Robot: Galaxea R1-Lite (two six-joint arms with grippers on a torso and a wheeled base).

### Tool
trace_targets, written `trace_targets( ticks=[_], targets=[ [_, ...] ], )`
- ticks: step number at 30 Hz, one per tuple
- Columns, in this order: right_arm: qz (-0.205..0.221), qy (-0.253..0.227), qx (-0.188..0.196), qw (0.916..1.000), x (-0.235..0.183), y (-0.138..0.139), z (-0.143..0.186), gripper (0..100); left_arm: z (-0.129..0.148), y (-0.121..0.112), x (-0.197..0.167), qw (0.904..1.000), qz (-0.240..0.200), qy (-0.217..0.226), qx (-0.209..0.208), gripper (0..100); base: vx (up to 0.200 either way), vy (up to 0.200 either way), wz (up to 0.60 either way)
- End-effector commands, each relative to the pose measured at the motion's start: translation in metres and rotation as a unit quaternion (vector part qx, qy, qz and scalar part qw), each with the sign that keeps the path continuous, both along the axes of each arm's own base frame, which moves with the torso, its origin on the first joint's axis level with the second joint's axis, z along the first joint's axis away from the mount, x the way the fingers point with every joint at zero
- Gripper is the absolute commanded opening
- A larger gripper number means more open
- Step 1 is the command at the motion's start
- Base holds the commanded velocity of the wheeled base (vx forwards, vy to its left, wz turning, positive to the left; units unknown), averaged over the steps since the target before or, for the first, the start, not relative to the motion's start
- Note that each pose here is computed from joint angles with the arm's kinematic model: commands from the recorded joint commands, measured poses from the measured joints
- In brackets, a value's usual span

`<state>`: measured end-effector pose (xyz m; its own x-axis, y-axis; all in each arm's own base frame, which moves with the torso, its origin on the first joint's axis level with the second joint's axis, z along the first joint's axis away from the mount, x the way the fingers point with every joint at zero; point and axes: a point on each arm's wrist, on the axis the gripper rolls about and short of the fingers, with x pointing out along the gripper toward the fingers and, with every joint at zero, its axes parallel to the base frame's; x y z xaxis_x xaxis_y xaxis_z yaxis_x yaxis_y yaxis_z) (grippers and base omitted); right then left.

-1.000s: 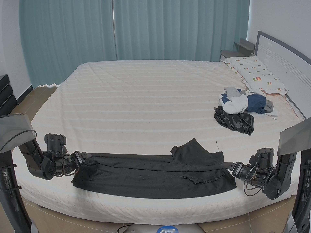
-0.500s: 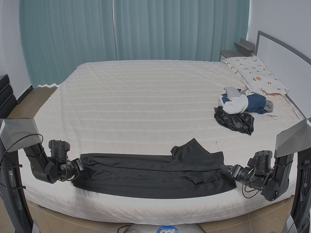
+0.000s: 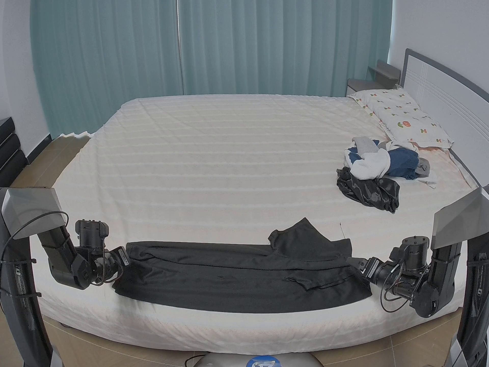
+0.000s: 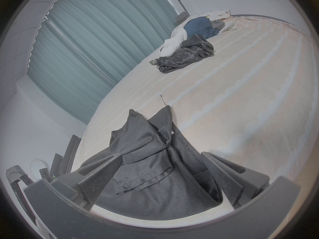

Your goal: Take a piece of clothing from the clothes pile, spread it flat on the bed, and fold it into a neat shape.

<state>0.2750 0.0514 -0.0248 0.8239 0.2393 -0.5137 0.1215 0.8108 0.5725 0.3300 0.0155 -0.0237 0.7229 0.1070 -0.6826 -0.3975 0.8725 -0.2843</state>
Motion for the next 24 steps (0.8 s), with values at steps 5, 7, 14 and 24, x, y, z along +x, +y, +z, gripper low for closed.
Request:
trace_targets(
  ticks=[5, 7, 14, 24],
  targets=[
    [0.002, 0.007, 0.000, 1.0000, 0.000, 0.000, -0.006, 100, 0.001, 0.006, -0.003, 0.9978, -0.040, -0.018, -0.050, 100, 0.000, 0.000, 0.00],
    [0.002, 0.007, 0.000, 1.0000, 0.000, 0.000, -0.006, 100, 0.000, 0.007, -0.003, 0.9956, -0.058, -0.018, -0.071, 100, 0.000, 0.000, 0.00],
    [0.002, 0.007, 0.001, 1.0000, 0.001, 0.001, -0.006, 100, -0.005, 0.008, -0.003, 0.9918, -0.084, -0.015, -0.095, 100, 0.000, 0.000, 0.00],
    [0.003, 0.002, 0.002, 1.0000, 0.001, 0.001, -0.009, 100, 0.005, 0.017, -0.003, 0.9924, -0.072, -0.031, -0.095, 100, 0.000, 0.000, 0.00]
  ],
)
